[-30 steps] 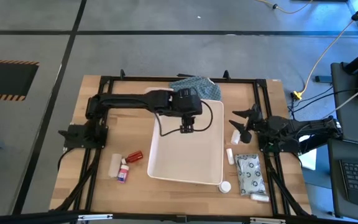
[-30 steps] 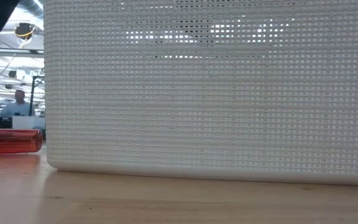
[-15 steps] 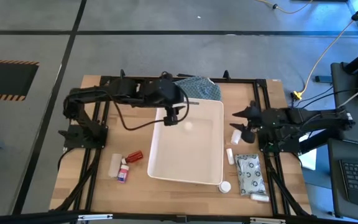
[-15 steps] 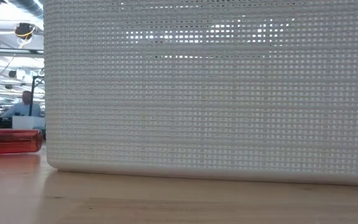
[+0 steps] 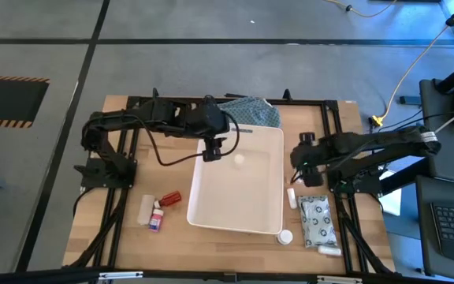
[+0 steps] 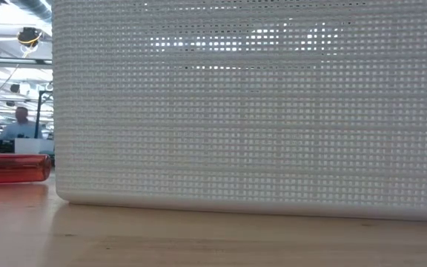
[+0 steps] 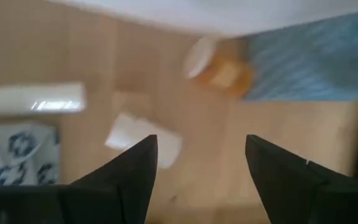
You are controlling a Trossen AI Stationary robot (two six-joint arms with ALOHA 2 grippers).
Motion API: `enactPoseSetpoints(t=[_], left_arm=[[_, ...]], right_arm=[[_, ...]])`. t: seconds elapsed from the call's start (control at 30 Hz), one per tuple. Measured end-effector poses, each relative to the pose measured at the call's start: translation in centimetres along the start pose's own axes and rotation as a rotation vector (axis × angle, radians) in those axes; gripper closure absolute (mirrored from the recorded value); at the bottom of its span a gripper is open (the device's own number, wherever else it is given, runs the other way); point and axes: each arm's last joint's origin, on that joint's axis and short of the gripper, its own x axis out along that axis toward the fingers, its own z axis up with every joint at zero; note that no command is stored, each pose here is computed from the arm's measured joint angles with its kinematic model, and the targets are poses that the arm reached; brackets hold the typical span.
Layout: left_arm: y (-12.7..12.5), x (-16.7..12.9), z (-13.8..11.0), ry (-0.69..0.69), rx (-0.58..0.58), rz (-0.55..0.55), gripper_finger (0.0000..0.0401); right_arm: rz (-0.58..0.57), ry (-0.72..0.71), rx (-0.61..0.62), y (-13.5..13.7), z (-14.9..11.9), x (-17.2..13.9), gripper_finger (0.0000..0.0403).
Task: Pick & place medical supplies in basket/bin
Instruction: Put the top white pill bottle into the white bin
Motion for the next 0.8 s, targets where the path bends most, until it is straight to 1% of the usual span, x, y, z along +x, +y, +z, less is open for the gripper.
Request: enactPoseSetpoints(t=[0.13,0.23,0.43,0.53,0.67,0.8], left_arm=[[0.0,0.1,-0.2,0.022,-0.006,0.000,0.0191],[0.0,0.1,-0.2,0.022,-0.006,0.002,0.0191],[0.1,0.0,-0.2,0.022,-0.006,0.044,0.0191],[0.1,0.0,-0.2,0.022,-0.006,0.053,0.0191],[0.2,0.0,-0.2,0.022,-0.006,0.053,0.0191],[0.2,0.0,-0.2,0.022,-0.011,0.052,0.0191]], right_arm=[[0.095,0.102,-0.047,1.3,0.3,2.1,0.0160],[0.110,0.148,-0.134,2.5,0.2,3.1,0.0160],[0.083,0.191,-0.328,4.6,-0.5,4.5,0.0160],[0.066,0.192,-0.386,5.3,-1.1,5.4,0.0160],[0.009,0.159,-0.440,5.7,-1.3,6.2,0.0160],[0.013,0.152,-0.537,5.8,-1.5,6.6,0.0160]])
